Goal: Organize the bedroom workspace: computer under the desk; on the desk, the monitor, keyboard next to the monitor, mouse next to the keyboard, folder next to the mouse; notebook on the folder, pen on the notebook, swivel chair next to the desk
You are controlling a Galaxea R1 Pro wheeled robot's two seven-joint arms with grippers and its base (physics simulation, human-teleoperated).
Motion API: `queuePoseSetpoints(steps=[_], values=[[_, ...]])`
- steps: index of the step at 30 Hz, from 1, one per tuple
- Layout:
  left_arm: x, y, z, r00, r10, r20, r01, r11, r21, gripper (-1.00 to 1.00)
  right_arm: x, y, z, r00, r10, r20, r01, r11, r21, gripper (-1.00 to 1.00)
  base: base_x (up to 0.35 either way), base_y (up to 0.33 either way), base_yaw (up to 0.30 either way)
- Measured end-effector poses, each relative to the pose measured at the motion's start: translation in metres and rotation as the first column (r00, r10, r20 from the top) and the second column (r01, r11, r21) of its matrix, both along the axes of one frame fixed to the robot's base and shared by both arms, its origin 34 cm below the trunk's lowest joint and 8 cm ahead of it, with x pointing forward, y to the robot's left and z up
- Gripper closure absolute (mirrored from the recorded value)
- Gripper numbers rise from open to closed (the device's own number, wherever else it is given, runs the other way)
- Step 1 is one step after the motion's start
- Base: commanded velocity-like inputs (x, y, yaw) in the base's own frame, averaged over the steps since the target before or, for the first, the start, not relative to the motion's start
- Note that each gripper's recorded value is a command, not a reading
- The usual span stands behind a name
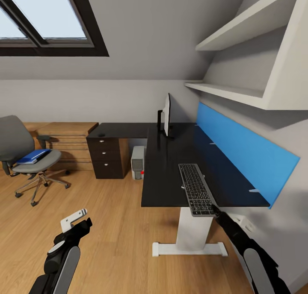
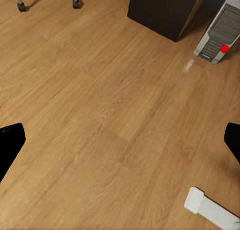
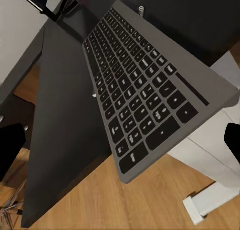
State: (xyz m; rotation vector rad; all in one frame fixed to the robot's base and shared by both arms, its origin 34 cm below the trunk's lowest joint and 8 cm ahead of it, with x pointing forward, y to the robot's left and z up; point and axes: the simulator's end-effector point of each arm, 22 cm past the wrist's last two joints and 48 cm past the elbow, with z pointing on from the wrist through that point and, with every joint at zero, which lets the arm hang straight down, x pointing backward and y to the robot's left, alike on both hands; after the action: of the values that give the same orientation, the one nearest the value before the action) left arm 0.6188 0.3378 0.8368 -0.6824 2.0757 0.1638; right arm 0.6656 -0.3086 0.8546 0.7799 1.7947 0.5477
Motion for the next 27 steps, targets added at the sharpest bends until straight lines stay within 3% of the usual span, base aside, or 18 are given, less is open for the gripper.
queuePoseSetpoints(steps=[1, 5, 7, 11, 13, 16, 27], values=[[0.0, 0.0, 0.0, 1.0, 0.0, 0.0, 0.0, 1.0, 0.0, -1.0, 0.0, -0.001, 0.001, 1.0, -0.006, 0.006, 0.006, 1.0, 0.01, -1.0, 0.0, 0.0, 0.0], [0.0, 0.0, 0.0, 1.0, 0.001, 0.0, -0.001, 1.0, 0.0, -1.0, 0.002, -0.008, 0.007, 0.997, -0.068, 0.044, 0.061, 0.989, 0.134, -1.0, 0.0, 0.0, 0.0], [0.0, 0.0, 0.0, 1.0, 0.0, 0.0, 0.0, 1.0, 0.0, -1.0, 0.001, -0.011, 0.0, 0.991, -0.128, 0.041, 0.11, 0.947, 0.303, -1.0, 0.0, 0.0, 0.0], [0.0, 0.0, 0.0, 1.0, 0.0, 0.0, 0.0, 1.0, 0.0, -1.0, -0.001, -0.012, -0.014, 0.987, -0.163, 0.011, 0.143, 0.898, 0.416, -1.0, 0.0, 0.0, 0.0], [0.0, 0.0, 0.0, 1.0, 0.0, 0.0, 0.0, 1.0, 0.0, -1.0, -0.005, -0.013, -0.028, 0.983, -0.183, -0.022, 0.171, 0.864, 0.474, -1.0, 0.0, 0.0, 0.0], [0.0, 0.0, 0.0, 1.0, 0.0, 0.0, 0.0, 1.0, 0.0, -1.0, -0.009, -0.016, -0.043, 0.978, -0.201, -0.06, 0.203, 0.841, 0.501, -1.0, 0.0, 0.0, 0.0], [0.0, -0.001, -0.009, 1.0, 0.0, 0.001, 0.0, 1.0, -0.001, -1.0, -0.012, -0.04, -0.057, 0.949, -0.309, -0.069, 0.303, 0.824, 0.479, -1.0, 0.0, 0.0, 0.0]])
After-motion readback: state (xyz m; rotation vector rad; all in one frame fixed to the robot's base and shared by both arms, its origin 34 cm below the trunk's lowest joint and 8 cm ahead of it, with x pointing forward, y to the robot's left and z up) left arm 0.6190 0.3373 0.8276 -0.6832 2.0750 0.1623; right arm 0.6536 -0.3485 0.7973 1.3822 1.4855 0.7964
